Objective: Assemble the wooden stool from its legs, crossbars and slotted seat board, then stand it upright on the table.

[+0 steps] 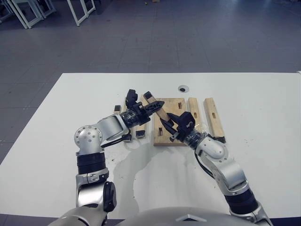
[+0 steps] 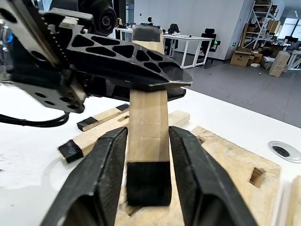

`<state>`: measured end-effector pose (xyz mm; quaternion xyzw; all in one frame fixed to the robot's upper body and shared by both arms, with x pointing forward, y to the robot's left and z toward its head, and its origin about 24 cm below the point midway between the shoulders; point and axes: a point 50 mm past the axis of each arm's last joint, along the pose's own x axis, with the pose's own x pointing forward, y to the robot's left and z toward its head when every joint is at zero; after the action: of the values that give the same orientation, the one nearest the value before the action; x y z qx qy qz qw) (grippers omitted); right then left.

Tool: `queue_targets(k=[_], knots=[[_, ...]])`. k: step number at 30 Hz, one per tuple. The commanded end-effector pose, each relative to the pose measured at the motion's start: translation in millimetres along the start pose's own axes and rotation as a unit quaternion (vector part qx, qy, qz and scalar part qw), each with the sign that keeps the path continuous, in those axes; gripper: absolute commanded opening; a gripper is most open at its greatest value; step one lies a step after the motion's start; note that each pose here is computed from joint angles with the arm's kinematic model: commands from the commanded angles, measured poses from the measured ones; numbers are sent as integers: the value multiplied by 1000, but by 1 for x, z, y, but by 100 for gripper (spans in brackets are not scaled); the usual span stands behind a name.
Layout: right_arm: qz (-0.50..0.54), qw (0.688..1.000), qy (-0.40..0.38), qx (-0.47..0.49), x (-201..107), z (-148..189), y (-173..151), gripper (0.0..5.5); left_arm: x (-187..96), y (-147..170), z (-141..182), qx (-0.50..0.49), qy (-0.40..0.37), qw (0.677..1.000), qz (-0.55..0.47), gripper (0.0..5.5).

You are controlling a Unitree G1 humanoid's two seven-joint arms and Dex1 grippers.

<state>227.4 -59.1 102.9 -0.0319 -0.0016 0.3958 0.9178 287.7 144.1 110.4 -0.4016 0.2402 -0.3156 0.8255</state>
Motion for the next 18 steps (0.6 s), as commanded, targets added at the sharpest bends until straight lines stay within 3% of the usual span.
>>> queue_targets(k=[1,4,7,10,18], knots=[[8,1000,-8,14,-4,7,-2,243,-3,6,5,9,-35,999,36,41],[-14,1000,0,18,-15,7,-11,297,-27,16,27,70,-111,985,110,41],[-73,997,35,3,-31,-3,-22,332,-65,17,59,226,-212,920,242,41],[-122,989,81,-8,-44,-19,-19,332,-65,9,67,322,-254,859,306,41],[-126,987,94,-22,-40,-21,-12,332,-33,42,36,286,-215,869,341,41]])
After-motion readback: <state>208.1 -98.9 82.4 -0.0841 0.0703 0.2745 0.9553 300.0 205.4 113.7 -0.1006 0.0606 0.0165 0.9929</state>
